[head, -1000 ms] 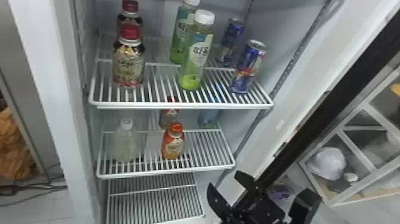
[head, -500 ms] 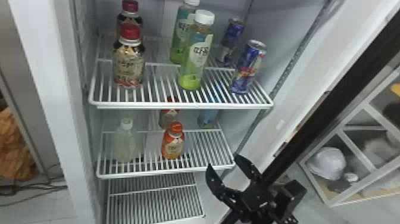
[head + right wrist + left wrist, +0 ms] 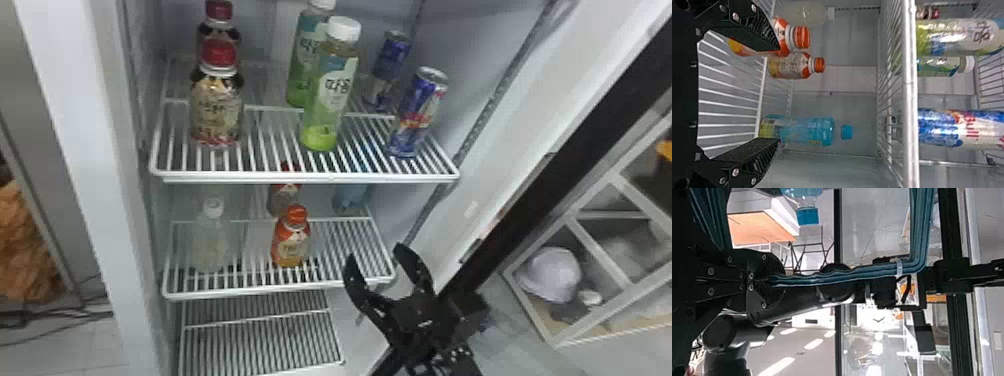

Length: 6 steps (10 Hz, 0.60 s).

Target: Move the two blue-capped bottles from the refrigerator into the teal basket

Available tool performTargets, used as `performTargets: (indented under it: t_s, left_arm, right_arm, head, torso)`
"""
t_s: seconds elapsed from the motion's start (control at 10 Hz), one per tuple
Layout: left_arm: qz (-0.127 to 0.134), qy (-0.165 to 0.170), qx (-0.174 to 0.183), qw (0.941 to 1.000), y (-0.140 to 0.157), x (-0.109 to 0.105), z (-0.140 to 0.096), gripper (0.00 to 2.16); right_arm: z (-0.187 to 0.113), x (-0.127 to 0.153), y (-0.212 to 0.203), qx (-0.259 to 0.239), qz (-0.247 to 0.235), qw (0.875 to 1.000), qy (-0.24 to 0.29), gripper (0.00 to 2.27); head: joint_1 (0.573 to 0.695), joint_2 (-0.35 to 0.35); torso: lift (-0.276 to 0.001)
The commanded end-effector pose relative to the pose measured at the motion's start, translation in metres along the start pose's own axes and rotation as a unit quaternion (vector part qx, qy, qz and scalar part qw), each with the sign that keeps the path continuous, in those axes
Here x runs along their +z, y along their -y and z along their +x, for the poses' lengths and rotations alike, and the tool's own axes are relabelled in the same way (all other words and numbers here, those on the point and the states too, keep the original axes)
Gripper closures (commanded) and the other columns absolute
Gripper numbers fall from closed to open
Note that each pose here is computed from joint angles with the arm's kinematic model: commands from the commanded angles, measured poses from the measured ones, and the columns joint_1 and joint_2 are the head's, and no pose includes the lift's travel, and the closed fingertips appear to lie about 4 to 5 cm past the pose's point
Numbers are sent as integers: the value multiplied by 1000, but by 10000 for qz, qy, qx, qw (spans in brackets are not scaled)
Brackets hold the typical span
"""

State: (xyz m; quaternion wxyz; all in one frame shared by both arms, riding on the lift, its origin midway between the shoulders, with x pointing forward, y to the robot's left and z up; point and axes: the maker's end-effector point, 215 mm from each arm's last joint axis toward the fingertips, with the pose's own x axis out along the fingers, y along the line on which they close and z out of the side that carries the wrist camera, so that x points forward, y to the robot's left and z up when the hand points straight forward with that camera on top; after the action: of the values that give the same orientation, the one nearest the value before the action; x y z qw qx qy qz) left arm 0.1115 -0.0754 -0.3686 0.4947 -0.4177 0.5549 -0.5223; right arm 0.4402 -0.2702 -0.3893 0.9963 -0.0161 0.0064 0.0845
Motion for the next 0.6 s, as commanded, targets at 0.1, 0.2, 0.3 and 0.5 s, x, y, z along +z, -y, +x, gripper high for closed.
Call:
performTargets:
  t_s: [0.1,0.2,0.3,0.5]
  left_arm:
    - [-11,-30,-11,10000,0,-2,1,1193]
    - [0,-49,-3,10000,0,-2,1,1193]
    - [1,-63,-18,10000,1,-3,1,1193]
    - [0,-72,-20,10000,1,-3,1,1193]
  right_arm:
    - [24,-18,-1,-75,22,9999,66,203]
    - [34,-22,1,-131,39,9998,134,202]
    - [42,-24,2,-196,68,9996,204,202]
    - [49,-31,8,-338,72,9992,211,202]
  head:
    - [695,-350]
    - [695,-350]
    - [695,-350]
    - [695,-350]
  torso:
    - [-136]
    - [-136]
    - [-136]
    - [-136]
